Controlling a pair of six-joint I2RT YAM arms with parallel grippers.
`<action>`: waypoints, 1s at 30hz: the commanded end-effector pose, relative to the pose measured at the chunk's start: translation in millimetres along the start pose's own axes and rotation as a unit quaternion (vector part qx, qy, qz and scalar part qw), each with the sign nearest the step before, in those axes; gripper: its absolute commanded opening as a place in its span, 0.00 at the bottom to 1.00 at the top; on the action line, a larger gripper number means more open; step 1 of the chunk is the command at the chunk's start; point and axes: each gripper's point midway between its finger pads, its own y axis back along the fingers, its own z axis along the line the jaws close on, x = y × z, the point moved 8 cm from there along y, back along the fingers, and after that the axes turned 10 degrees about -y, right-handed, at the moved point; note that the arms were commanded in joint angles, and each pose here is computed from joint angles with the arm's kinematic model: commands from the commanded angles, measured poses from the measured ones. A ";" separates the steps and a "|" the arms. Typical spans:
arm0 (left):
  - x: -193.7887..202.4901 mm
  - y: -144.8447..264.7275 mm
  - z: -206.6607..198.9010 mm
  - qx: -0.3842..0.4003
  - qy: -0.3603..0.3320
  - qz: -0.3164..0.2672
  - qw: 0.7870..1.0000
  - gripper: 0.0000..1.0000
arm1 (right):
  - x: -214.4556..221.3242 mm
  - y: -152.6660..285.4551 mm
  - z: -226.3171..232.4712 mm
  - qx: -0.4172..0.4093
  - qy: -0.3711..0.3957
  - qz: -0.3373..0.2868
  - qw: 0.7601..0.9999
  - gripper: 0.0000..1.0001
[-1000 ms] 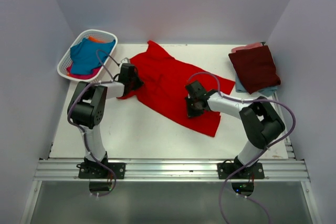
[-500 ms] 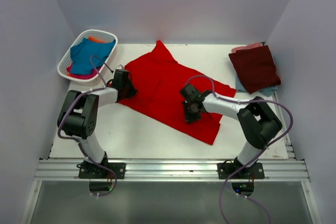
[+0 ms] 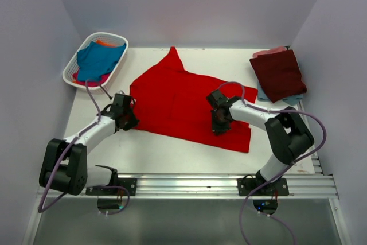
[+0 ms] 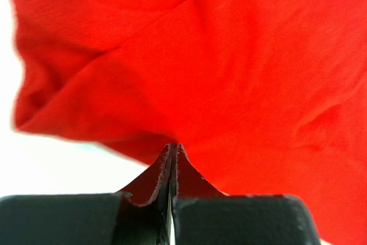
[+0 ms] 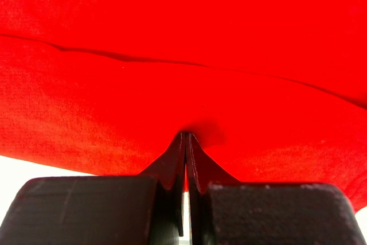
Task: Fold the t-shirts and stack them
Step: Fold the tshirt
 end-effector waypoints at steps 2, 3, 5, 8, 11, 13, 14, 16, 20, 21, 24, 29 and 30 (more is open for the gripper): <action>28.2 13.0 22.3 -0.038 -0.003 0.035 0.999 0.00 | 20.4 -14.1 -37.3 0.080 0.005 0.039 0.996 0.00; 38.2 12.9 27.8 -0.043 -0.003 0.047 0.998 0.00 | 21.3 -14.0 -38.4 0.080 0.003 0.039 0.996 0.00; 45.8 15.5 31.4 -0.042 0.001 0.052 0.998 0.00 | 23.6 -13.8 -39.2 0.075 0.004 0.043 0.996 0.00; 63.0 14.6 38.4 -0.041 0.006 0.070 0.997 0.00 | 26.1 -13.9 -40.2 0.073 0.003 0.046 0.996 0.00; 66.3 19.7 38.2 -0.031 0.004 0.070 0.997 0.00 | 25.7 -13.0 -40.5 0.071 0.001 0.043 0.997 0.00; 48.5 34.9 21.8 0.006 -0.009 0.024 1.000 0.00 | 25.6 -13.7 -41.3 0.073 0.003 0.042 0.996 0.00; 39.6 42.4 14.9 0.018 -0.013 0.000 1.000 0.00 | 25.0 -14.3 -40.9 0.073 0.004 0.041 0.996 0.00; 15.1 64.6 -7.9 0.053 -0.032 -0.066 0.996 0.00 | 25.2 -17.2 -39.7 0.070 0.006 0.046 0.996 0.00; -17.0 63.5 -25.7 0.055 -0.067 -0.131 0.988 0.00 | 23.1 -21.5 -34.7 0.060 0.009 0.049 0.997 0.00; -25.8 58.9 -31.7 0.060 -0.077 -0.149 0.984 0.00 | 22.1 -21.6 -33.7 0.058 0.010 0.048 0.997 0.00; -34.4 27.1 -42.6 0.061 -0.098 -0.143 0.983 0.00 | 18.4 -20.3 -31.5 0.055 0.012 0.040 0.998 0.00; -39.0 -15.1 -49.2 0.056 -0.106 -0.121 0.985 0.00 | 14.3 -15.0 -28.2 0.044 0.009 0.030 0.999 0.00; -39.1 -18.9 -47.9 0.050 -0.106 -0.124 0.985 0.00 | 14.7 -14.2 -27.6 0.041 0.008 0.028 0.999 0.00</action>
